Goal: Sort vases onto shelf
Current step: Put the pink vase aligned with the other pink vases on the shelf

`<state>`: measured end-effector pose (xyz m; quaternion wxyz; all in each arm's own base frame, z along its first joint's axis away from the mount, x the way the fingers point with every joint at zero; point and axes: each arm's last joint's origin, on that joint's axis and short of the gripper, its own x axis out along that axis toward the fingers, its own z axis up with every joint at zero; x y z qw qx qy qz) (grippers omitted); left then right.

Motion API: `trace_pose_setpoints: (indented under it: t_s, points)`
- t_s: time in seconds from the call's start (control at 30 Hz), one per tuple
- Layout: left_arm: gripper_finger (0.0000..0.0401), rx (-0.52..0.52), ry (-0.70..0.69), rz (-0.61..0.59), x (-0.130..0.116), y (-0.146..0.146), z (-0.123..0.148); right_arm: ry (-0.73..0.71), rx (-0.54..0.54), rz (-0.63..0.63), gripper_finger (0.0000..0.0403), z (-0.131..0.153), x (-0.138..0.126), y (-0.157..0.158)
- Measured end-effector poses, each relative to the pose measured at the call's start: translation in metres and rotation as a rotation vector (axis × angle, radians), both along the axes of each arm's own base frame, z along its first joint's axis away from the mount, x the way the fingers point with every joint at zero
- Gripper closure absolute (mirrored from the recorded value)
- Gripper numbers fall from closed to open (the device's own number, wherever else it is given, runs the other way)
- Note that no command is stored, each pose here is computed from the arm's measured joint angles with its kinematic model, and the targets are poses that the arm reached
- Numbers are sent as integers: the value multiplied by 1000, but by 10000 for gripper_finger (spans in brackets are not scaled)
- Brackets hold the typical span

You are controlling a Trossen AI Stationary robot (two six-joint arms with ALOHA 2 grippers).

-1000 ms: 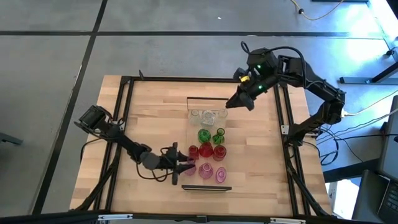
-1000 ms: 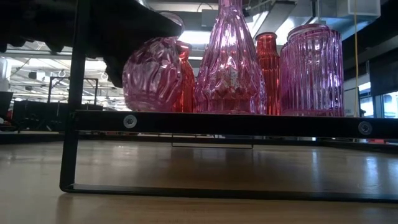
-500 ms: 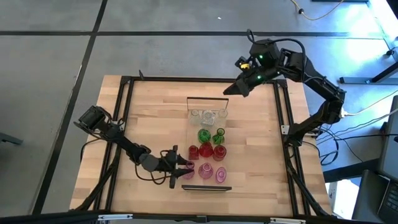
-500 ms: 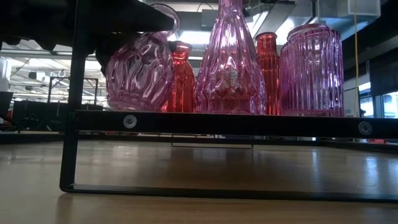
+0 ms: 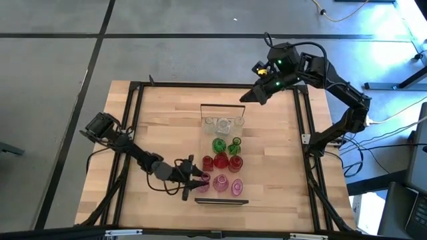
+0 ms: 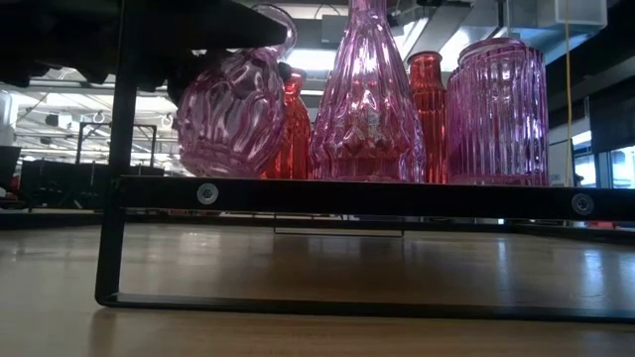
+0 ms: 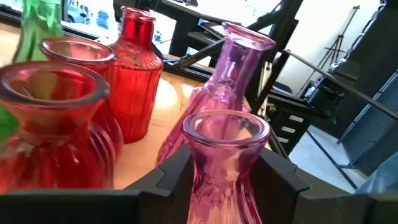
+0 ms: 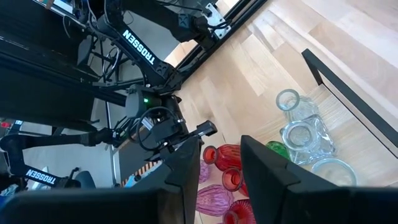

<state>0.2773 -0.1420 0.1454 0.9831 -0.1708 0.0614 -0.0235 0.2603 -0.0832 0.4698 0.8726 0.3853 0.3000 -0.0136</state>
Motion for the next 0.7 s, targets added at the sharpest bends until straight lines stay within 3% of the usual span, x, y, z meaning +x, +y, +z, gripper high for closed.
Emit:
trace_pose_setpoints:
  t_s: [0.7]
  points:
    - [266, 15, 19, -70, 6, 9, -1, 22, 7, 1, 295, -2, -1, 0]
